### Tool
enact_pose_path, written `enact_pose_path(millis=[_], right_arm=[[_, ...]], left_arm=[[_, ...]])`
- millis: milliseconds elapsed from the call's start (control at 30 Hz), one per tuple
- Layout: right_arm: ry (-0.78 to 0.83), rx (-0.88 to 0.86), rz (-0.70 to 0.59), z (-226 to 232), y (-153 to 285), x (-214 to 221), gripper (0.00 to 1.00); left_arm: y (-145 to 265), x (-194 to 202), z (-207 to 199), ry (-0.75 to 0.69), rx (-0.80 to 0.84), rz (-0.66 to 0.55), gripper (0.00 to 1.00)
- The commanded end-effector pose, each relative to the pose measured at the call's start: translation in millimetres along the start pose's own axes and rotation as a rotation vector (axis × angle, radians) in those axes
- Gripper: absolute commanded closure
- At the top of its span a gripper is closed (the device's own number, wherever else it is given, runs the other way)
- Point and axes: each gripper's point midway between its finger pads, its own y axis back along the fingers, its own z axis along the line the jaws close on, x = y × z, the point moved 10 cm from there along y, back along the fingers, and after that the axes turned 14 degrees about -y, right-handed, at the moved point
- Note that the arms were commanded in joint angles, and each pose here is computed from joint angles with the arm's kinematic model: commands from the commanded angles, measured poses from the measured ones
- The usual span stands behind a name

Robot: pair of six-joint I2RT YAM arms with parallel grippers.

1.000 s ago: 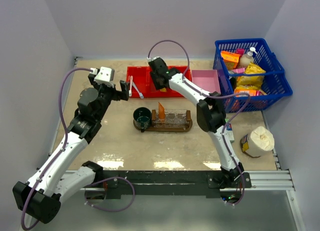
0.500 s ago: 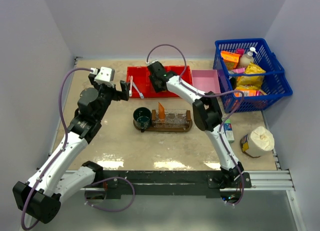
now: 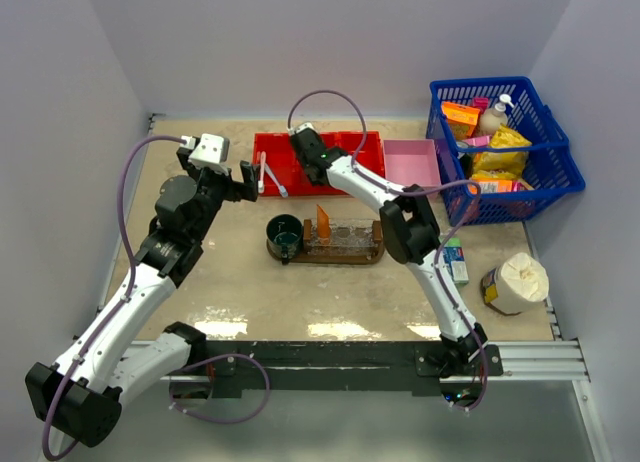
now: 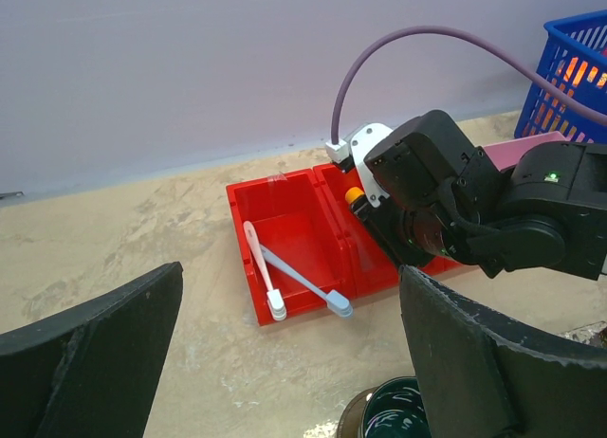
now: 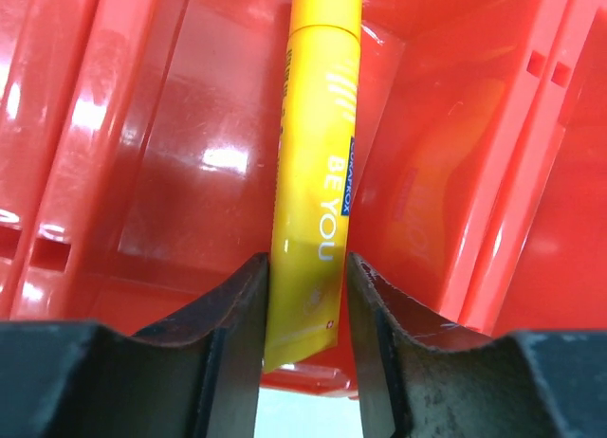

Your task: Prepare toiletry sets of a toothbrush and toothpaste on the tray

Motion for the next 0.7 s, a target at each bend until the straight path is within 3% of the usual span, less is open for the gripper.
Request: enact_pose_path(millis=[0,267,567,667], right_arm=[[0.016,0.046,-0.054,2.1,-2.7,-4.6,0.60],[0.058,0.065,-0.089,9.8,-1.7,-5.7,0.74],[0.031,0.028,-0.120,8.1,11.9,-17.7,0.98],[0.014,-0.003,-0.133,7.0,20.7,-25.7,1.00]], left_arm=[[-1.9,-4.2,2.0,0.011,-0.015,-0.035,0.00],[-2.0,-3.2,2.0,0.011,-0.018,-0.033,0.00],[-2.0,-4.0,2.2,0.010,-0.021,-0.035,0.00],[-2.4,-3.1,2.2,0.009,-0.021,-0.032,0.00]])
